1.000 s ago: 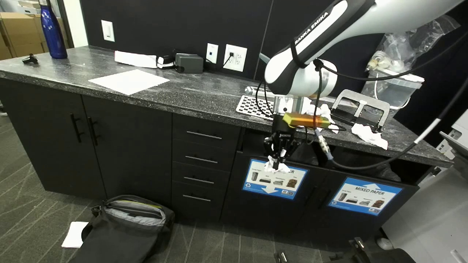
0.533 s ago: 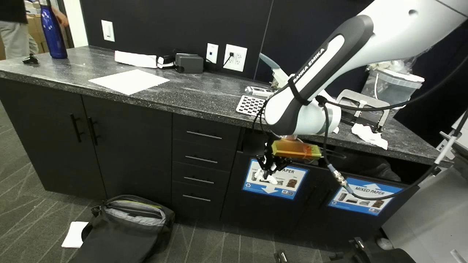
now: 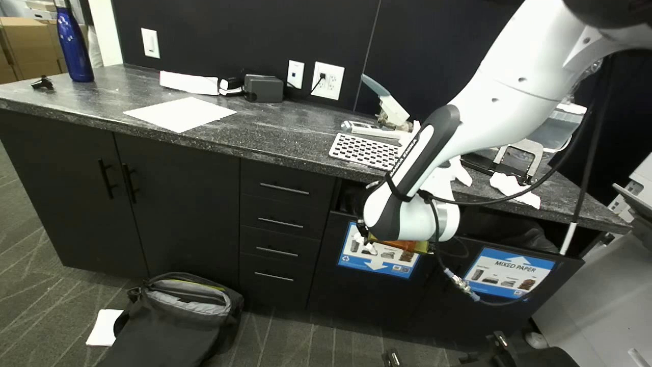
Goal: Pick up the papers from the counter and throw them in the bin
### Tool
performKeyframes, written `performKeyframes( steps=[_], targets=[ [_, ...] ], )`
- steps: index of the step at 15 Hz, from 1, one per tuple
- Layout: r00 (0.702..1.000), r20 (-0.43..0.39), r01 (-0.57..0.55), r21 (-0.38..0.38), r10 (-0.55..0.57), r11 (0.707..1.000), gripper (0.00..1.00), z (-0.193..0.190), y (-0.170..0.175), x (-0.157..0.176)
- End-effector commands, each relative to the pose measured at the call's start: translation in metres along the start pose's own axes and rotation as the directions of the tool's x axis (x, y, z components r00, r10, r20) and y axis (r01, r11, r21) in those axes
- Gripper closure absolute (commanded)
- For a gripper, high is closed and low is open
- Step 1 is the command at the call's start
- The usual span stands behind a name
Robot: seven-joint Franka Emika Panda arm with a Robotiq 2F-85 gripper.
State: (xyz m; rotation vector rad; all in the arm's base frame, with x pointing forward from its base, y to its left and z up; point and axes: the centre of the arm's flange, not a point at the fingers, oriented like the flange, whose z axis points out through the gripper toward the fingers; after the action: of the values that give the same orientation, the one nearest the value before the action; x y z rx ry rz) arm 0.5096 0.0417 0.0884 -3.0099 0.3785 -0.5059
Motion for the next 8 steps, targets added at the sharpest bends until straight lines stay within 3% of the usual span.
performKeyframes(
  steps=[1, 4, 8],
  targets=[
    [0.982, -0.140, -0.117, 0.058, 0.124, 0.991, 0.98, 0.023, -0.002, 0.023],
    [0.945, -0.252, -0.186, 0.105, 0.207, 0.977, 0.98, 0.022, -0.004, 0.043],
    [0.872, -0.432, -0.188, 0.134, 0.228, 0.973, 0.98, 0.043, 0.000, 0.070]
  ],
)
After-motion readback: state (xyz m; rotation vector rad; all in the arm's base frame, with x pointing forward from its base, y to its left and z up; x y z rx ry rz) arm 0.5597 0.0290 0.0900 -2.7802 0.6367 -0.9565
